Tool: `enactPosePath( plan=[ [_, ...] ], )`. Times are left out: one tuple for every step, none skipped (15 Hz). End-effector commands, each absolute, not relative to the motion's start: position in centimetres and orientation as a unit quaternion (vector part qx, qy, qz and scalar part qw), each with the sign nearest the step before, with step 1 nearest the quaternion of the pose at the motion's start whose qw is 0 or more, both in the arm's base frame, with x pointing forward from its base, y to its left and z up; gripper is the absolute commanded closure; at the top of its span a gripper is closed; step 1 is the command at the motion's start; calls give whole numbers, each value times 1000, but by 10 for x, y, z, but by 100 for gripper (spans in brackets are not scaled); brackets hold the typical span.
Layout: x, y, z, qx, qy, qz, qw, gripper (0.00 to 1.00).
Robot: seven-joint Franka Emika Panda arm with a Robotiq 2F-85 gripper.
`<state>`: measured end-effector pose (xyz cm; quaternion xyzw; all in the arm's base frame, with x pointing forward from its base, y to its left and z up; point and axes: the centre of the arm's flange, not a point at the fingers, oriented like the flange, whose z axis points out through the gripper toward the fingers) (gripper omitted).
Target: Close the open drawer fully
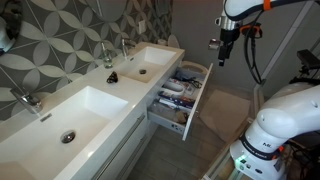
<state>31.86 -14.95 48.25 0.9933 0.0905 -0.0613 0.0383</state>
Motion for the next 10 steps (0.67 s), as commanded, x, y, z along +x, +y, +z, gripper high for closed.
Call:
enactPosePath(
  plan=[
    [318, -156, 472, 992, 100, -52, 52, 0],
    [320, -159, 466, 992, 102, -47, 58, 0],
    [322, -163, 459, 992, 103, -41, 63, 0],
    [325, -167, 450, 992, 106, -35, 63, 0],
    [329, -170, 440, 992, 109, -27, 66, 0],
    [333, -174, 430, 992, 108, -24, 64, 0],
    [337, -177, 419, 992, 109, -20, 65, 0],
    [340, -179, 409, 991, 111, -19, 67, 0],
    [345, -182, 397, 991, 117, -18, 68, 0],
    [349, -184, 386, 990, 121, -21, 68, 0]
  ],
)
